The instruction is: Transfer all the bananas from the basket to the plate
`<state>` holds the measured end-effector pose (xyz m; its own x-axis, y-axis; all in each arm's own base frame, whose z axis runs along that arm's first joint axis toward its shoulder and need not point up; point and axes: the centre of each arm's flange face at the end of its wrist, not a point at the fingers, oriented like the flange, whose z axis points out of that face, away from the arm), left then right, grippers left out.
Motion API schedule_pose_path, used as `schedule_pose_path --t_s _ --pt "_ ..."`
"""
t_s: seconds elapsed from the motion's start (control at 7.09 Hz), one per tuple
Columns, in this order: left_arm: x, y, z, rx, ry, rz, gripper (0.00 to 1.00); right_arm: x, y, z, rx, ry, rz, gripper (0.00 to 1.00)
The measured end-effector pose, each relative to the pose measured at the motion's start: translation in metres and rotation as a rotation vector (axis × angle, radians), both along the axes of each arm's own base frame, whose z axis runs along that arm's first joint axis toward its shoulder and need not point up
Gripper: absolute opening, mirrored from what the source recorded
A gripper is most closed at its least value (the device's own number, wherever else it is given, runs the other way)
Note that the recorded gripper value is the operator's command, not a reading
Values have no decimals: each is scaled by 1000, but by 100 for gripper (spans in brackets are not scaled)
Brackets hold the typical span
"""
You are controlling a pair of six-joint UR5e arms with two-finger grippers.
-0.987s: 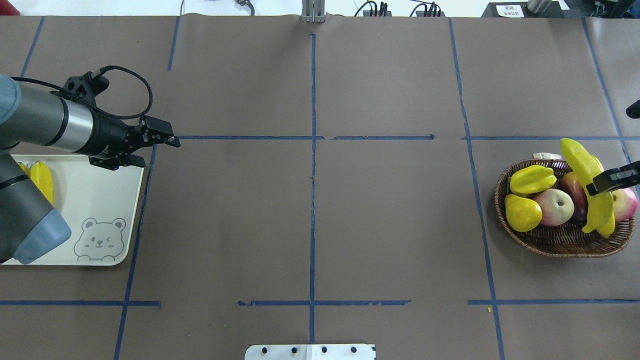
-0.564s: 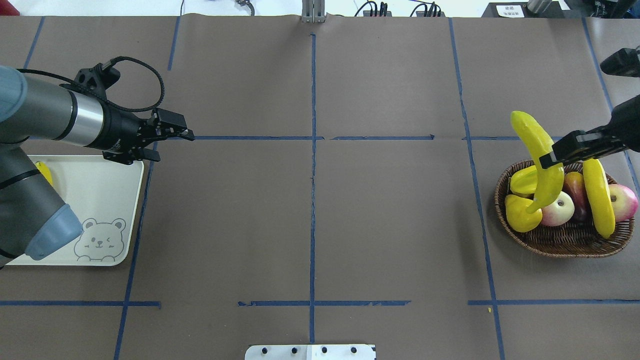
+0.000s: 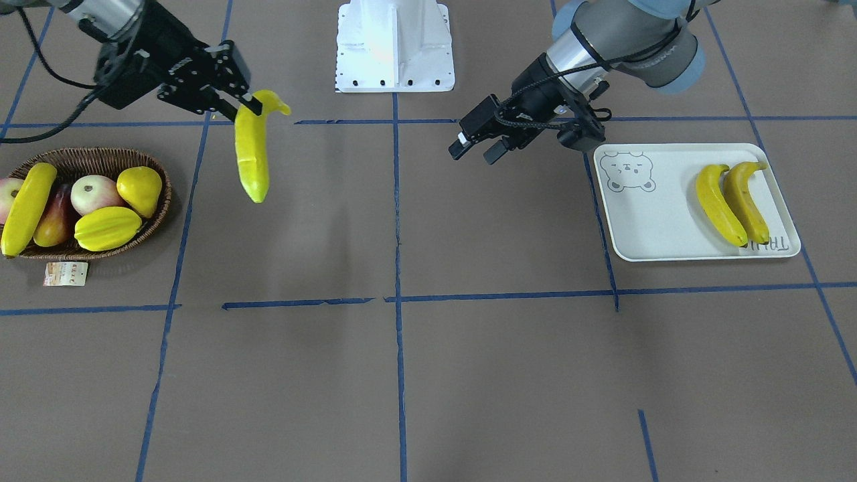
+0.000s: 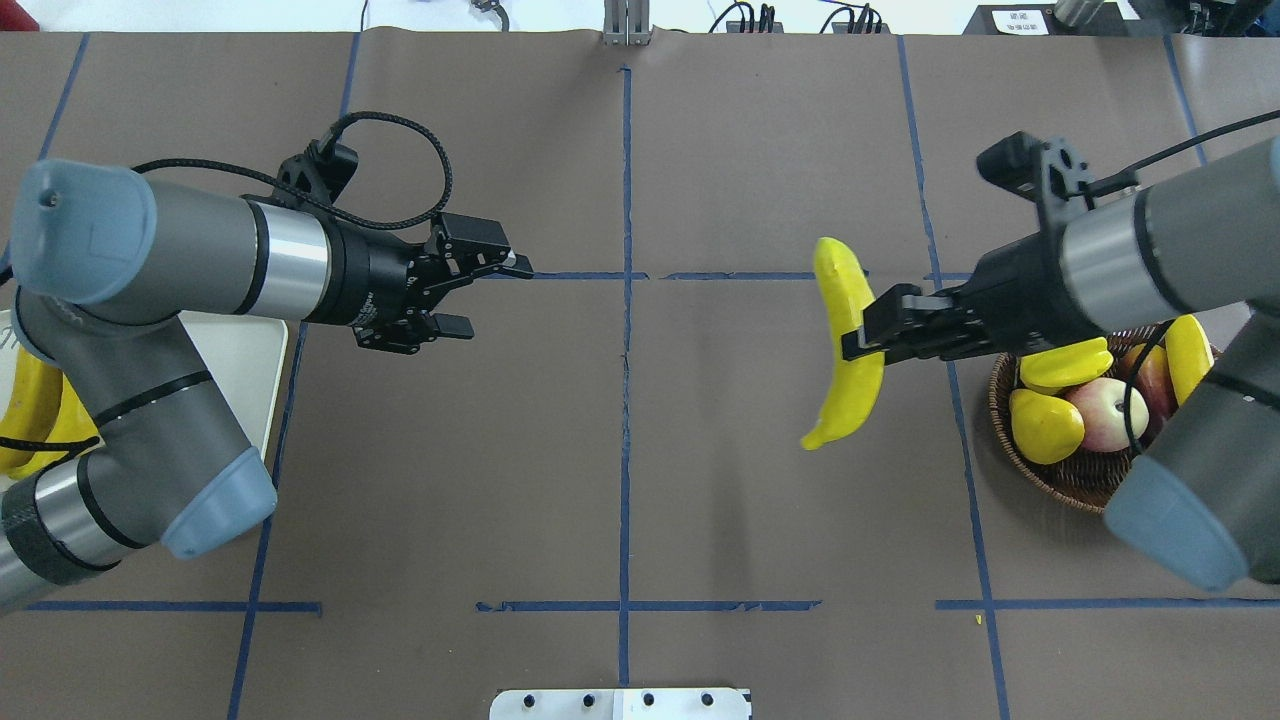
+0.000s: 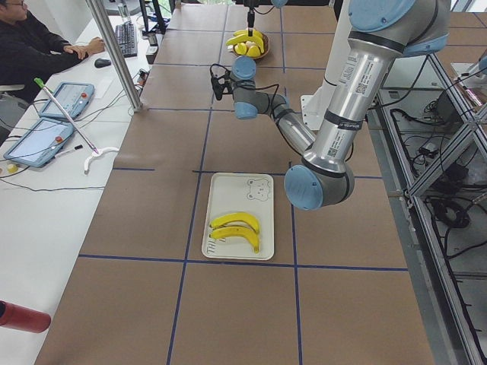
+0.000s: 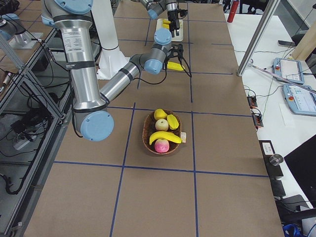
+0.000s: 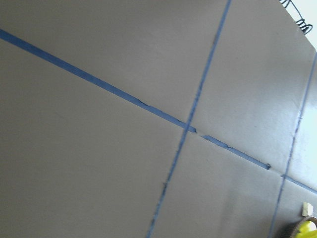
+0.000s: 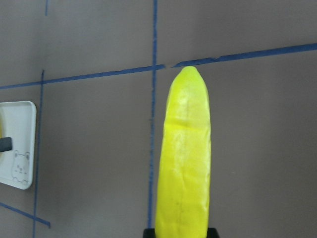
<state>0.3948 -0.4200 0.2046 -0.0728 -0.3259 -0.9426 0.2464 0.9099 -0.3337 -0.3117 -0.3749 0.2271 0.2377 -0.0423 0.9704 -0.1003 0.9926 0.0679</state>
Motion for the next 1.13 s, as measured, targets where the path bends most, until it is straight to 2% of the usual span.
schedule_pose_path --t_s 0.28,0.42,0.85,1.13 --pt "14 19 -26 -4 132 -42 99 -59 36 -40 27 -77 41 0" --pt "21 24 -36 -4 161 -40 99 -73 48 -52 39 -98 36 0" --pt "50 30 -46 -9 171 -20 99 -98 73 -74 66 -137 26 0" --pt "62 41 -46 -11 169 5 96 -104 78 -83 75 -148 36 0"
